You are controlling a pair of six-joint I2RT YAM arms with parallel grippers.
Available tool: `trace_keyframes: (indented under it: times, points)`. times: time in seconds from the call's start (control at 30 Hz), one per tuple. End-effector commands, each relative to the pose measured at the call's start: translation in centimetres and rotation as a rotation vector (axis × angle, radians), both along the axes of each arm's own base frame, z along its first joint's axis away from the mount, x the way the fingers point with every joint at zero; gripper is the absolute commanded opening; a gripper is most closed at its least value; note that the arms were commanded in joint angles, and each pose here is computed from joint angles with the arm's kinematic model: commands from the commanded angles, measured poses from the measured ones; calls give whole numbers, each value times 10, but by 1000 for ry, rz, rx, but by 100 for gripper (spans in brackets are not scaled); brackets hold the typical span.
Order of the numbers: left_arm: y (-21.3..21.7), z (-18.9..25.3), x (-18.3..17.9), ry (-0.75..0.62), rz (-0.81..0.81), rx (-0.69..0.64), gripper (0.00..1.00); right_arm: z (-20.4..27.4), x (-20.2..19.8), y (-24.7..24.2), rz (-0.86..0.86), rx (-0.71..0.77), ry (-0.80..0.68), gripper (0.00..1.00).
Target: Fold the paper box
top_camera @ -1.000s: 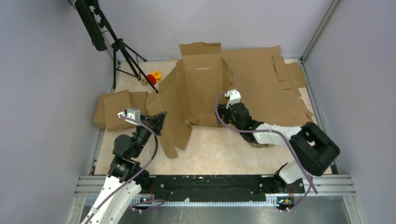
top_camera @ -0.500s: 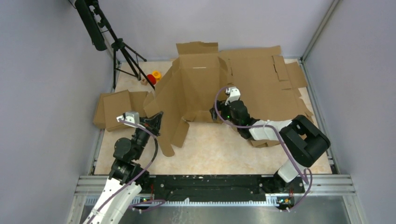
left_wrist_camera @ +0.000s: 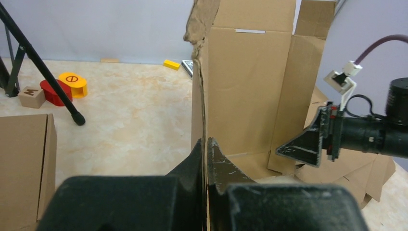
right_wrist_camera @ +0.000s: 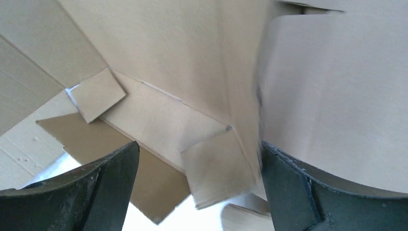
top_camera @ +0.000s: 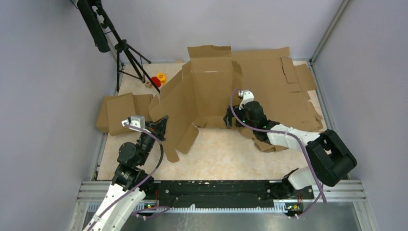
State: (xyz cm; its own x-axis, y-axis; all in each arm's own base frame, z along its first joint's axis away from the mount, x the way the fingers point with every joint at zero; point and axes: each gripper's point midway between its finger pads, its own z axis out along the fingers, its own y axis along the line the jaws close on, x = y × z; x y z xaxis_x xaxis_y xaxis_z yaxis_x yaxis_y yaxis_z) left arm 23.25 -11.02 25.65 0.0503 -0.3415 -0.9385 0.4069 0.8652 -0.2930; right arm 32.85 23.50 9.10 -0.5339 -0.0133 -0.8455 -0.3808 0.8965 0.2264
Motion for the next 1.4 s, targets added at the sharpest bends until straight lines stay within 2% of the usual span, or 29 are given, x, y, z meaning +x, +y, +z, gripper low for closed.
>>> trace_keyframes:
  times: [0.0,0.13,0.43,0.63,0.73,0.8,0.9,1.0,1.13,1.37]
  points:
    - [7,10,0,-35,36,-5,0,23,5,-31,-77,95,-50,92]
    - [6,11,0,-36,32,-5,0,37,1,-43,-83,98,-119,92]
    - [-1,13,-2,-47,-8,-2,0,48,8,-55,-80,71,-141,90]
    - [-5,17,-4,-46,-32,-6,0,59,-1,-31,108,152,-115,79]
    - [-6,17,-5,-44,-37,-8,0,55,-5,-19,131,209,-34,63]
    - [-6,15,-5,-40,-39,-8,0,58,-11,-4,134,289,-9,61]
    - [-6,15,-4,-37,-38,-6,0,62,-13,15,129,264,-60,58]
    - [-7,15,-4,-29,-40,0,0,57,-9,34,136,268,-22,51]
    - [-6,16,-5,-30,-39,-4,0,33,-2,46,137,219,-7,47]
    - [-7,16,-8,-15,-46,-13,0,-20,-21,37,121,147,154,37]
